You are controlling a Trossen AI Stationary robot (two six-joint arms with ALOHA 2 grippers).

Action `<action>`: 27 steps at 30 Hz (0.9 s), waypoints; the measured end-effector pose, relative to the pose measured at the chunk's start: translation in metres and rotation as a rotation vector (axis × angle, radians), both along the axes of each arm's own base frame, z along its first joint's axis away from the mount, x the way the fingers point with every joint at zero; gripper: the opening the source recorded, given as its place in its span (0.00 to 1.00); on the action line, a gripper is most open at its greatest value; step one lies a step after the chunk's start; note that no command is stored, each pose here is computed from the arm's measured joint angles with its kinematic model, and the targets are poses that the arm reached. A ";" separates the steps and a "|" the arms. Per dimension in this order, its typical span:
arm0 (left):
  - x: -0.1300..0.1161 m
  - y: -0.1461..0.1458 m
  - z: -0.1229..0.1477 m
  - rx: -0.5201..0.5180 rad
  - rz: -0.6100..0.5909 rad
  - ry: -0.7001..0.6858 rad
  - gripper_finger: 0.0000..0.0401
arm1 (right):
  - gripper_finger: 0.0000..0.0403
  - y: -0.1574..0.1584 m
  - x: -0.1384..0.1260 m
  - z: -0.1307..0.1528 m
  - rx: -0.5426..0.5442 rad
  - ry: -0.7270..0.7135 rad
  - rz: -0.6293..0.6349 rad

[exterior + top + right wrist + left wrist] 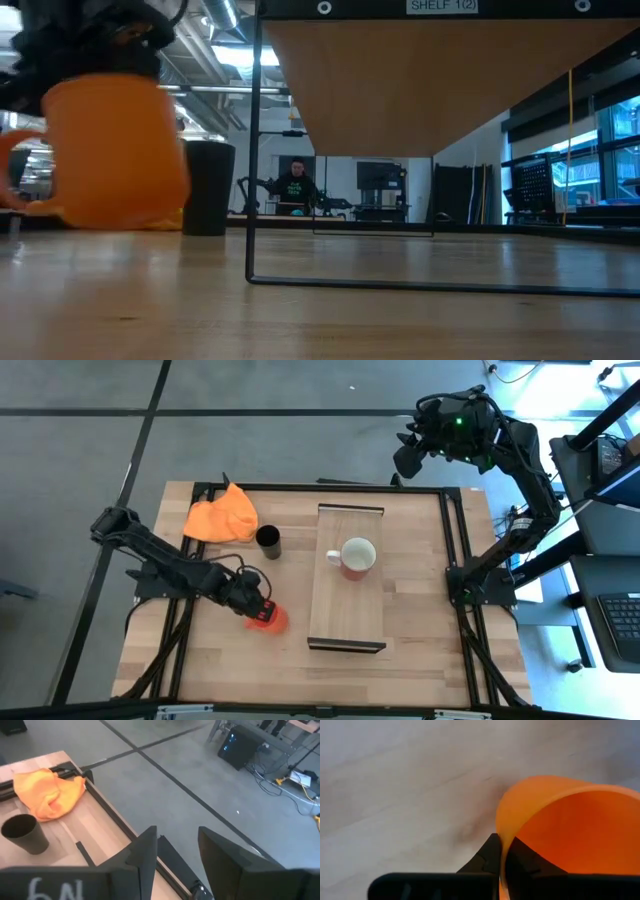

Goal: Stack small to large cups/mugs on shelf
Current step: Put the orange mug on the shelf

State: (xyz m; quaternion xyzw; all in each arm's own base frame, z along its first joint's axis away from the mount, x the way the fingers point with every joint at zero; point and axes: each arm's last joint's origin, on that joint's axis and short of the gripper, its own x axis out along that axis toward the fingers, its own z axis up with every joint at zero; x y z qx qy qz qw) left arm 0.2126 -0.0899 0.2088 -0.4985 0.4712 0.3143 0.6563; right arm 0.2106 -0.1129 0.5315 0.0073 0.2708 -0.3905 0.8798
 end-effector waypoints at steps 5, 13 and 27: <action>0.003 0.017 0.031 0.048 -0.027 -0.024 0.01 | 0.36 -0.004 -0.004 -0.002 0.022 0.010 -0.029; 0.018 0.043 0.110 0.187 -0.091 -0.148 0.00 | 0.36 -0.008 -0.012 -0.009 0.070 0.079 -0.073; 0.082 0.068 0.171 0.340 -0.304 -0.213 0.00 | 0.36 -0.033 -0.050 -0.004 0.103 0.045 -0.211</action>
